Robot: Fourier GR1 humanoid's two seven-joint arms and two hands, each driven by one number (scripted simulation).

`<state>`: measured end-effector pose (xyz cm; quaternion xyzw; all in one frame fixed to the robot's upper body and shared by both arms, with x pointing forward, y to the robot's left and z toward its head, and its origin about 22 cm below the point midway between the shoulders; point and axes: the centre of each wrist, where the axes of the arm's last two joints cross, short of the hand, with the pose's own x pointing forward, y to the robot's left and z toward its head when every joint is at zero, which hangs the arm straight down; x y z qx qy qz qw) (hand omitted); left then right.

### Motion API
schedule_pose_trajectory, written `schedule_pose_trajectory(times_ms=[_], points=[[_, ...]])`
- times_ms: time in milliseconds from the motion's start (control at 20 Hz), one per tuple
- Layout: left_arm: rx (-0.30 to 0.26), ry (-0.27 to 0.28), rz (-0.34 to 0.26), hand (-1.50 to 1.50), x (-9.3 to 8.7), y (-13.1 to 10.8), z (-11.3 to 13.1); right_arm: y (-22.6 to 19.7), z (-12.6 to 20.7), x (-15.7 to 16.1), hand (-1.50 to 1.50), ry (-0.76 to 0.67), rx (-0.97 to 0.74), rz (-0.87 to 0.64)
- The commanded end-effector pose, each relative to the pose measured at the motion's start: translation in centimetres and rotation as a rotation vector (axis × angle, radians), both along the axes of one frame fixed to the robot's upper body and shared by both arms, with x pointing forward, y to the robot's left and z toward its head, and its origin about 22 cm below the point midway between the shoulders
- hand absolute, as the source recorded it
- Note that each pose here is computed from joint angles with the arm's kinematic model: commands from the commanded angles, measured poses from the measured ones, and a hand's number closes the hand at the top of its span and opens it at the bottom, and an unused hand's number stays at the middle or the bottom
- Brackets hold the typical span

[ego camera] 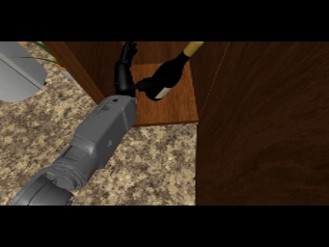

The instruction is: Pick up the wine, place it into the cabinet and close the cabinet

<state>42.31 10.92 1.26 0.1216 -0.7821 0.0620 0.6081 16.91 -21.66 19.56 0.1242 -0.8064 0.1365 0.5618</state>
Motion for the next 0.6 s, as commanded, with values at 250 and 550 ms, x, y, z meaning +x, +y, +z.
schedule_pose_trajectory(times_ms=[250, 550], points=[[-0.022, -0.021, 0.068, -1.50, -1.0, 2.2, -2.3, -0.2, 0.4, -0.7, -1.50, -0.045, 0.023, 0.038], [-0.007, -0.043, 0.024, -1.50, -1.5, 1.4, -2.9, 0.5, 0.9, -1.1, -1.50, -0.033, 0.015, 0.033]])
